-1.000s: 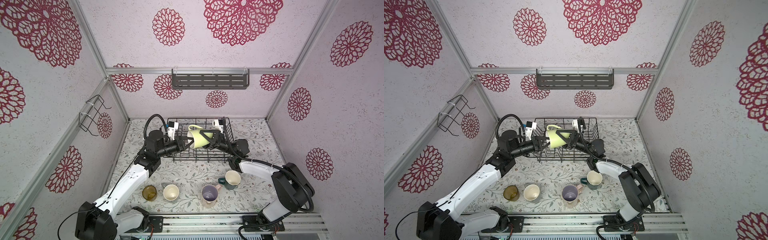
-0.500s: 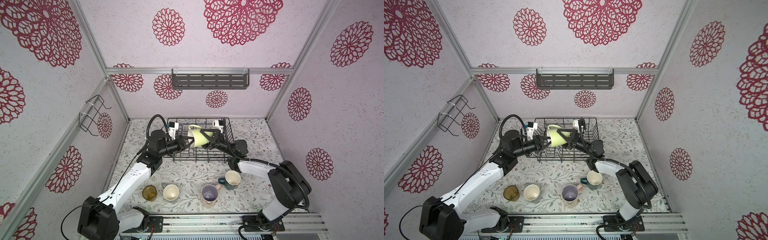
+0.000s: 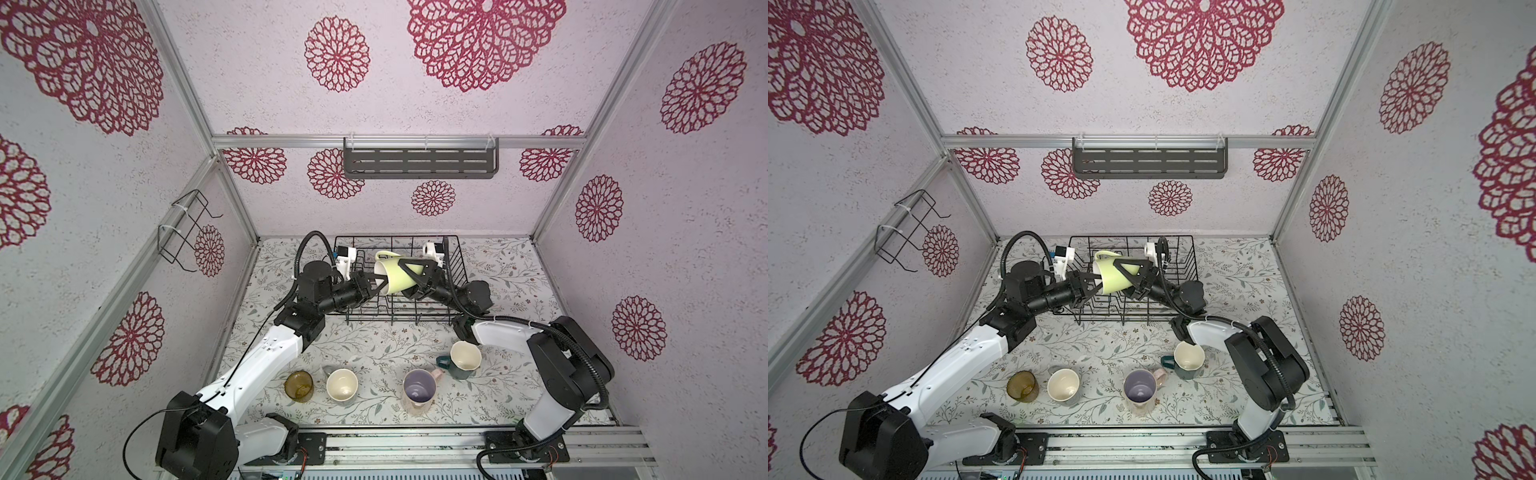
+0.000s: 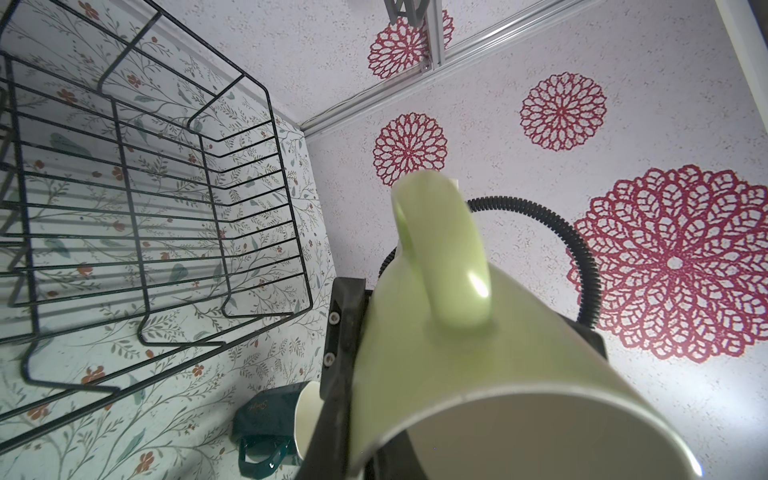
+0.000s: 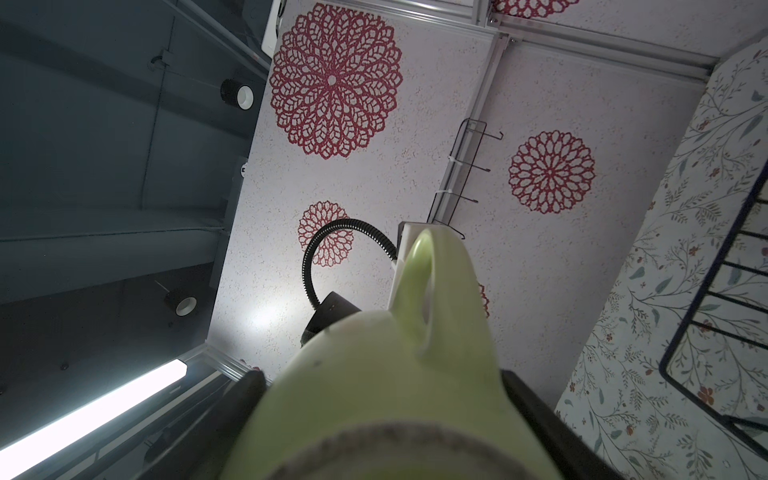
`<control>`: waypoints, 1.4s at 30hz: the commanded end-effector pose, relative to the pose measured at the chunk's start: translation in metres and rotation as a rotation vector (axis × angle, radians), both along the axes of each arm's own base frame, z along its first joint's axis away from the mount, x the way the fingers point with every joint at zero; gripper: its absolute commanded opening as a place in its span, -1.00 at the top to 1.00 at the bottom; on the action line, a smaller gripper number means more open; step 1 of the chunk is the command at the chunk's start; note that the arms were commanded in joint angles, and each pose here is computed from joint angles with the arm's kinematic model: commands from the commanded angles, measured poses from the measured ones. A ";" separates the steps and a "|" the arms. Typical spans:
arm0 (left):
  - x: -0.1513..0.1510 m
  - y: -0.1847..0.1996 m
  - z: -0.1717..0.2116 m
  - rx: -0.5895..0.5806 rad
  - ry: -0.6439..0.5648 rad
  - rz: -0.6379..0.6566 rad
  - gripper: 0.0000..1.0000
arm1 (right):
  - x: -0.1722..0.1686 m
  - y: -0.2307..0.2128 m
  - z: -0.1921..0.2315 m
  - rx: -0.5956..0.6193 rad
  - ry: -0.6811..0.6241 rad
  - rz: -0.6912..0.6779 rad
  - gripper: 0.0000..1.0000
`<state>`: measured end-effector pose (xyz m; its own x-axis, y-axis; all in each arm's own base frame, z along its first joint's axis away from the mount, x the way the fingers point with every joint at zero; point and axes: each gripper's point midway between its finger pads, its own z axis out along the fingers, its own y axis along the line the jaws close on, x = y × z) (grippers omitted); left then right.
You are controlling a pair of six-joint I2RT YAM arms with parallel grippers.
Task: Load the cups into the dish rack
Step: 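Grasp the light green mug with the right gripper while the left gripper holds it, then lower the light green mug into the rack with the right gripper while the left withdraws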
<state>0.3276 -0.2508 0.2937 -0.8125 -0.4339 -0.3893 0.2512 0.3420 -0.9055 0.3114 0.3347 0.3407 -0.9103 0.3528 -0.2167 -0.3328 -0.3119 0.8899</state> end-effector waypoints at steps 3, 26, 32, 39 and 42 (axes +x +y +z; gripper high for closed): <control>0.011 0.014 0.000 -0.011 -0.003 0.057 -0.05 | 0.027 -0.024 0.007 0.039 -0.048 -0.117 -0.35; -0.026 0.127 -0.050 0.385 0.084 0.357 -0.66 | 0.173 -0.094 -0.139 -1.209 -0.086 -0.612 -0.29; -0.059 0.135 -0.061 0.440 0.144 0.333 -0.70 | 0.205 -0.123 -0.158 -1.463 -0.129 -0.735 -0.29; -0.103 0.123 -0.092 0.497 0.266 0.176 -0.74 | 0.229 -0.139 -0.174 -1.673 -0.170 -0.785 -0.28; -0.110 0.126 -0.102 0.530 0.285 0.179 -0.74 | 0.236 -0.146 -0.182 -1.733 -0.187 -0.799 -0.29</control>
<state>0.2350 -0.1286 0.2089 -0.8159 -0.4190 -0.3985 -0.0565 0.7436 -0.6663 0.5251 0.1979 0.1045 -0.7135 -0.0171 -0.7004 -0.0672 0.9968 0.0441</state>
